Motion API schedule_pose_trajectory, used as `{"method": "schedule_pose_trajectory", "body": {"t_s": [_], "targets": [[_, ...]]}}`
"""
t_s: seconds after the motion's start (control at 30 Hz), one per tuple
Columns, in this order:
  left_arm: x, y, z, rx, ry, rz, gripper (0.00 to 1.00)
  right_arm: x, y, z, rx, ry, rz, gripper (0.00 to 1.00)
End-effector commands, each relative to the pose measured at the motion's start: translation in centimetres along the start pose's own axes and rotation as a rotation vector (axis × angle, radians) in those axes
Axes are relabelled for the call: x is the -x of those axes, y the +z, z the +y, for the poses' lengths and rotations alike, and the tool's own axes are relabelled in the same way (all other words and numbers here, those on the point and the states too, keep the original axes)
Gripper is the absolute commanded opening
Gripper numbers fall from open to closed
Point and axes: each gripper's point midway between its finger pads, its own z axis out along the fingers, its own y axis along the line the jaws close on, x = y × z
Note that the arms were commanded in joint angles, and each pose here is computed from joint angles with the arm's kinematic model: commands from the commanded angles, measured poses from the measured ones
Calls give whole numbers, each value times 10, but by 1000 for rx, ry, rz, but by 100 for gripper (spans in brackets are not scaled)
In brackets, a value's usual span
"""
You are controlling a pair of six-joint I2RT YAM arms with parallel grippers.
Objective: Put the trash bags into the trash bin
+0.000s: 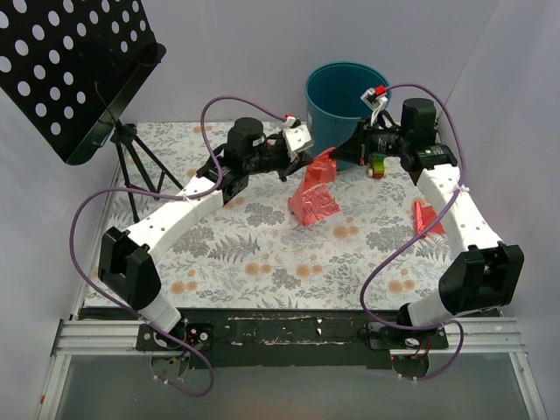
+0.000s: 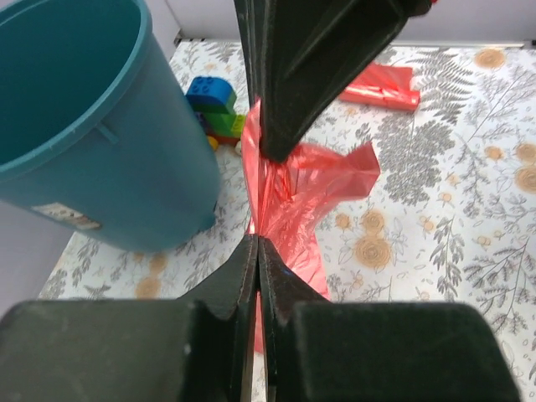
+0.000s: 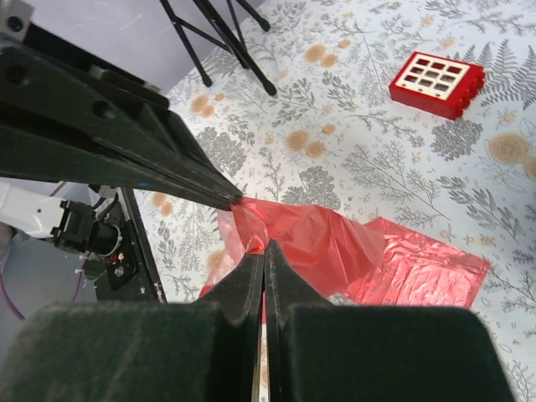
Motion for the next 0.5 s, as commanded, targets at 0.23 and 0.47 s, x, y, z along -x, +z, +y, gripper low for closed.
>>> {"method": "schedule_pose_trajectory", "body": {"t_s": [0.23,0.47], "targets": [[-1,-54,24,194,26,42,0,10,-23,-22,-248,-58,-30,1],[-2,-59,19,171,67,47,0,11,-37,-40,-397,-86,-22,1]]}}
